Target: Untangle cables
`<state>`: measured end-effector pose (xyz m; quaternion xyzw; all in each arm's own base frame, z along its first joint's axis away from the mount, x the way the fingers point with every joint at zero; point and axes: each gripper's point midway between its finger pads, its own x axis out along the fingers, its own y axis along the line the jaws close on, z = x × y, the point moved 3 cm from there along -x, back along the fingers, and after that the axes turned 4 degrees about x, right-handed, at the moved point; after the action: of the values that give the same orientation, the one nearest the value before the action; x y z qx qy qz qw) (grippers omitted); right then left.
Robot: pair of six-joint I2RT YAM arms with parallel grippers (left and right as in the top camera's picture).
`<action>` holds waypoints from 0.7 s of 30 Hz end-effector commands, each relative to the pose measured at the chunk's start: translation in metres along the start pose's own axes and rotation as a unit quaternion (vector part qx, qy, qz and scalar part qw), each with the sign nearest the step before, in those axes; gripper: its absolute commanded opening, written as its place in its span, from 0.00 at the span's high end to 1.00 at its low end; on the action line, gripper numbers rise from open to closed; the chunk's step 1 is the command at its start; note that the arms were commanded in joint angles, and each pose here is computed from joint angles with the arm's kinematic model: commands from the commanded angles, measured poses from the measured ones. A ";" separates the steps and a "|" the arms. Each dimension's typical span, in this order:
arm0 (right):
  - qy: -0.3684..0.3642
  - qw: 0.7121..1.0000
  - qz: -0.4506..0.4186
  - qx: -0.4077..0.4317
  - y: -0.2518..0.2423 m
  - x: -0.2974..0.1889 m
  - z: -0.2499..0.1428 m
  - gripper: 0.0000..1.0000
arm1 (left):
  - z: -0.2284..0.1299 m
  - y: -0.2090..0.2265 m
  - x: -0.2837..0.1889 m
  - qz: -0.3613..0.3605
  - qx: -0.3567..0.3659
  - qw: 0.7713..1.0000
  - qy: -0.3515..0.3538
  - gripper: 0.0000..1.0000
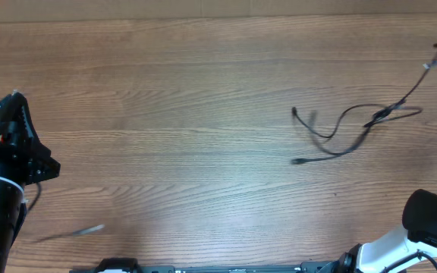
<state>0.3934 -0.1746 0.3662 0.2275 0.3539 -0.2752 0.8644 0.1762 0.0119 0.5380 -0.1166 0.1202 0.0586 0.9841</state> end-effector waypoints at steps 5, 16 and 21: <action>0.049 0.974 0.213 -0.062 0.061 -0.020 -0.016 0.96 | 0.003 -0.007 0.000 -0.023 -0.010 1.000 -0.001 0.92; 0.121 0.914 0.364 -0.133 0.130 -0.052 -0.064 0.96 | -0.012 -0.028 0.034 -0.082 -0.010 0.994 0.067 0.96; 0.146 0.876 0.408 -0.210 0.180 -0.075 -0.107 0.96 | -0.022 -0.039 0.050 -0.112 -0.013 0.988 0.104 0.96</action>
<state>0.4156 0.0008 0.3783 0.2422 0.4065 0.1435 0.8692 0.2213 -0.0158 0.5139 -0.1355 0.1967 -0.0260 0.9707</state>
